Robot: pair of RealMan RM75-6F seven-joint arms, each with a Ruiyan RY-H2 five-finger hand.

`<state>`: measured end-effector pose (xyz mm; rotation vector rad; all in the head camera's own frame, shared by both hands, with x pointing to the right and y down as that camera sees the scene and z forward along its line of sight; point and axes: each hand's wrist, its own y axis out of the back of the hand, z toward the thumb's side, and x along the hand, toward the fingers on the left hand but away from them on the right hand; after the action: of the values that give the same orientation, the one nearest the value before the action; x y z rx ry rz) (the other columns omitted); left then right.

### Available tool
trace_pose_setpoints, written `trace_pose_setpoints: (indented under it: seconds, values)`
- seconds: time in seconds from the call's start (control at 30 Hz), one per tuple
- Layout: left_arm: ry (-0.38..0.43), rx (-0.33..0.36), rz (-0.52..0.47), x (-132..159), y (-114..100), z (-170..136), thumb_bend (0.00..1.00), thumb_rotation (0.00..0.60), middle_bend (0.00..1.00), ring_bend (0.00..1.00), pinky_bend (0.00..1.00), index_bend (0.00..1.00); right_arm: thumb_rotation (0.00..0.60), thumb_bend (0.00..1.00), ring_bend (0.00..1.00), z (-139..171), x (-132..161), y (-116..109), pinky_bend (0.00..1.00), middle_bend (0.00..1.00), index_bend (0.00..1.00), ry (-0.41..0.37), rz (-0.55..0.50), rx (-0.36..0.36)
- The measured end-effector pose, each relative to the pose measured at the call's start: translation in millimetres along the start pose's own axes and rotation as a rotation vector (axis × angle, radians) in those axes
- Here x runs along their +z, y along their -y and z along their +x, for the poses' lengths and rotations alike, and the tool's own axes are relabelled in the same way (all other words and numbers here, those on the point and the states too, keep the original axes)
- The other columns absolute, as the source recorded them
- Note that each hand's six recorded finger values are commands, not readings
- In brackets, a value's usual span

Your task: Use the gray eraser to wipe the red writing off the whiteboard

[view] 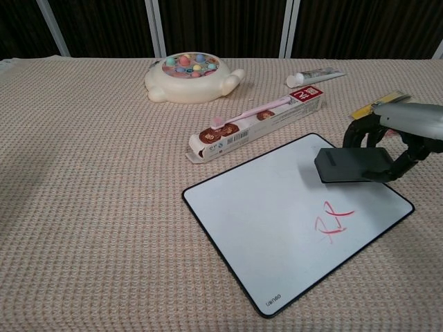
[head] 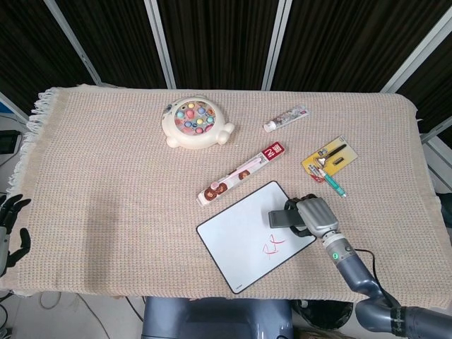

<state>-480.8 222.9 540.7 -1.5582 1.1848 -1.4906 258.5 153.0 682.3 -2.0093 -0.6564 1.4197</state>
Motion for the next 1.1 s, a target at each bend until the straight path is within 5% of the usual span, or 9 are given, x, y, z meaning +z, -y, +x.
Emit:
trace_pose_setpoints:
  seconds: [0.53, 1.1]
  values:
    - [-0.002, -0.004, 0.0, -1.7, -0.6, 1.6, 0.64, 0.6, 0.09, 0.02, 0.0, 0.16, 0.6, 0.41, 0.42, -5.8, 40.9, 30.9, 0.27, 0.44, 0.41, -0.068, 0.047, 0.049]
    - [0.001, -0.002, 0.002, -0.6, -0.3, 0.7, 0.64, 0.6, 0.09, 0.02, 0.0, 0.16, 0.6, 0.41, 0.42, 40.2, 61.4, 53.3, 0.27, 0.44, 0.41, -0.172, 0.092, 0.111]
